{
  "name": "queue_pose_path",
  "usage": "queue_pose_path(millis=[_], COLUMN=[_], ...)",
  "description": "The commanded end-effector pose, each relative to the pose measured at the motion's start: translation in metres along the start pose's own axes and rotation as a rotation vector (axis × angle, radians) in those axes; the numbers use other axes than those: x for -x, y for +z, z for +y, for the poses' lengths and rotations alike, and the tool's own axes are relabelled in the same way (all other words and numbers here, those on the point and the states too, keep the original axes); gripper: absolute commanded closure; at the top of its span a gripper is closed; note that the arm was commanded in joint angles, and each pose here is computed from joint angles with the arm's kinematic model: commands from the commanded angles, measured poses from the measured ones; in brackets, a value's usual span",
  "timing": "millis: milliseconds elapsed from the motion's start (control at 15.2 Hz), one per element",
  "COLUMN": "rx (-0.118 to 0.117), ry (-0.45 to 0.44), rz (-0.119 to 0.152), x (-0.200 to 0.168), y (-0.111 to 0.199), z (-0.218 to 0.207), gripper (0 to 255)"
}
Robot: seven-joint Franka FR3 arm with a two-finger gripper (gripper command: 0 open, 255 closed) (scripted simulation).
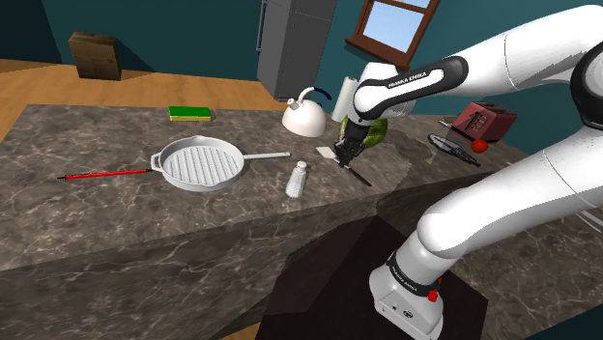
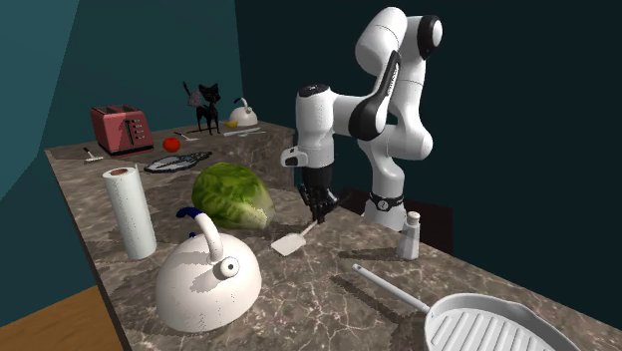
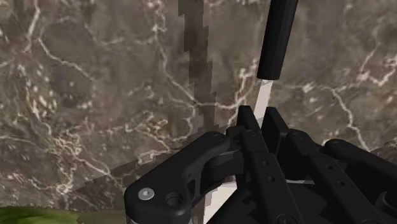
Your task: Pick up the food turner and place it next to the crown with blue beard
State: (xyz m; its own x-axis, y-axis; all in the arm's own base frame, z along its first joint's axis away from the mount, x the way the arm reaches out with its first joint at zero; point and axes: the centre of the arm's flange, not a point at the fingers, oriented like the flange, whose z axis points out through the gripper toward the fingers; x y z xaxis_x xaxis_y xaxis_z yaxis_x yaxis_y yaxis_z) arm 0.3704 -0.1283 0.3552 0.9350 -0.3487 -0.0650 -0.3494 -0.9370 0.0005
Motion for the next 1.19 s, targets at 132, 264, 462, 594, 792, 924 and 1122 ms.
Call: queue_pose_path(millis=[132,264,462,594,792,924,1122], rx=[0.0,0.0,0.0,0.0,0.0,0.0,0.0], ry=[0.0,0.0,0.0,0.0,0.0,0.0,0.0], rz=[0.0,0.0,0.0,0.0,0.0,0.0,0.0], x=[0.002,0.003,0.004,0.005,0.006,0.0,-0.008], y=[-0.02,-0.031,-0.046,-0.057,-0.068,-0.068,-0.069], z=[0.0,0.0,0.0,0.0,0.0,0.026,0.065], gripper=[255,255,255,255,255,255,255])
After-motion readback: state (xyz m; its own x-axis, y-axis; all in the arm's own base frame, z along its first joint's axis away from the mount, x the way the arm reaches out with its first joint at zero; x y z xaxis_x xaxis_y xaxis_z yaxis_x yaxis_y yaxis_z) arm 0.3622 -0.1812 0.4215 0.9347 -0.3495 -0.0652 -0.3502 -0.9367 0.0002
